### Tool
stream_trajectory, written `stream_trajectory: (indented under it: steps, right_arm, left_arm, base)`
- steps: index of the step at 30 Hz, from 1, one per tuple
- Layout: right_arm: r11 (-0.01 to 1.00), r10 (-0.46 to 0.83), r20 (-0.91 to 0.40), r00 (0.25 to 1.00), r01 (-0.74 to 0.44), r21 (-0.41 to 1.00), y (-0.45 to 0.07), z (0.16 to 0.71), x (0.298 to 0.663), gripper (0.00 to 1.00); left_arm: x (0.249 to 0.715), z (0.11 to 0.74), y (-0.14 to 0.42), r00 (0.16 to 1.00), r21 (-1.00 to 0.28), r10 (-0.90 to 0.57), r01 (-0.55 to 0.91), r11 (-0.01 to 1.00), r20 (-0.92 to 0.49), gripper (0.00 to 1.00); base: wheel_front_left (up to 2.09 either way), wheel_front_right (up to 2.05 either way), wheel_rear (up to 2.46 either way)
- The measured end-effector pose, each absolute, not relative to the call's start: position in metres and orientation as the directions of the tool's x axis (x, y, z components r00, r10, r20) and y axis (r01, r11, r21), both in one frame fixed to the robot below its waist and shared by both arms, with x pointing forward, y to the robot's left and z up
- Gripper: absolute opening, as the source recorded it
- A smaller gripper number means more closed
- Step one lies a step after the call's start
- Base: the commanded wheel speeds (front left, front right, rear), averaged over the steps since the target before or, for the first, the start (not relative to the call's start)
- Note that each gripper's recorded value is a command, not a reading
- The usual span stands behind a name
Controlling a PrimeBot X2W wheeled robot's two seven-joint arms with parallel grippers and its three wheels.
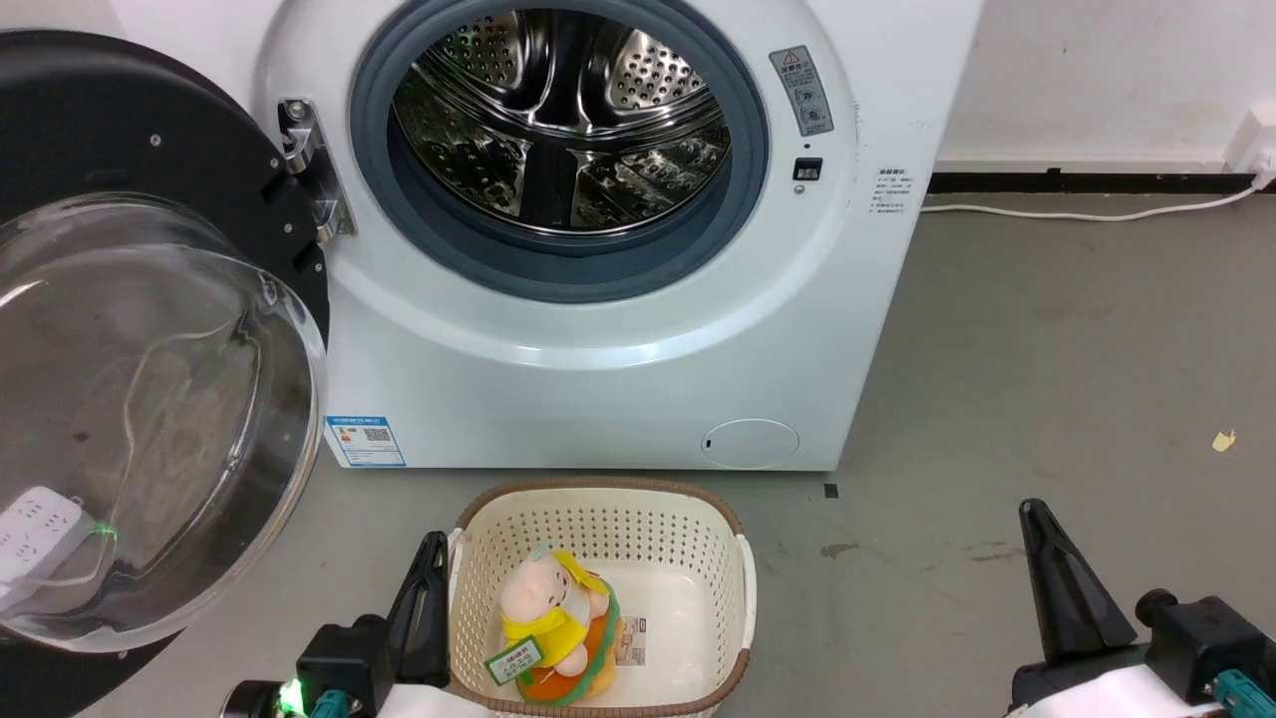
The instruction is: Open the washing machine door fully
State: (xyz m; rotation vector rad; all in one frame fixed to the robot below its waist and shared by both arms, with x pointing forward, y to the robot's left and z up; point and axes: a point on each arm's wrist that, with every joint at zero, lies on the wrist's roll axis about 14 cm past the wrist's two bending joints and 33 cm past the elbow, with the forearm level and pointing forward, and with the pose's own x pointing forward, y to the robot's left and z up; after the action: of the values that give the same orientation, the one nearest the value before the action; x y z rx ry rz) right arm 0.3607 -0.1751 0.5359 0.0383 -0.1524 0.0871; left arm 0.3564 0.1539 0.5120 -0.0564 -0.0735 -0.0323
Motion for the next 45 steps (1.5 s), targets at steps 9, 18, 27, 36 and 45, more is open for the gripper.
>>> stream_trajectory:
  steps: [9, 18, 27, 36, 45]
  right_arm:
    - [0.995, 0.087, 0.136, 0.987, -0.092, 0.029, -0.1741, 0.5337, 0.361, 0.0]
    - [0.995, 0.093, 0.118, 0.989, -0.096, 0.022, -0.1726, 0.5313, 0.3613, 0.0]
    - [0.995, 0.098, 0.102, 0.99, -0.1, 0.014, -0.1711, 0.5293, 0.3614, 0.0]
    - [0.995, 0.102, 0.086, 0.991, -0.104, 0.011, -0.1698, 0.5278, 0.3621, 0.0]
    - [0.994, 0.107, 0.078, 0.991, -0.107, 0.001, -0.1686, 0.5296, 0.3649, 0.0]
  left_arm:
    - [0.3574, 0.5122, 0.1573, 0.998, -0.048, -0.021, 0.025, 0.999, 0.065, 0.0]
    - [0.3584, 0.5134, 0.1574, 0.998, -0.042, -0.026, 0.029, 0.999, 0.059, 0.0]
    - [0.3596, 0.5141, 0.159, 0.998, -0.036, -0.025, 0.027, 0.999, 0.051, 0.0]
    - [0.3604, 0.5144, 0.1621, 0.999, -0.026, -0.019, 0.02, 0.999, 0.043, 0.0]
    - [0.3612, 0.5141, 0.1629, 0.999, -0.014, -0.022, 0.022, 1.0, 0.031, 0.0]
  base:
    - [0.0, 0.0, 0.0]
    - [0.0, 0.0, 0.0]
    - [0.0, 0.0, 0.0]
    - [0.0, 0.0, 0.0]
    - [0.0, 0.0, 0.0]
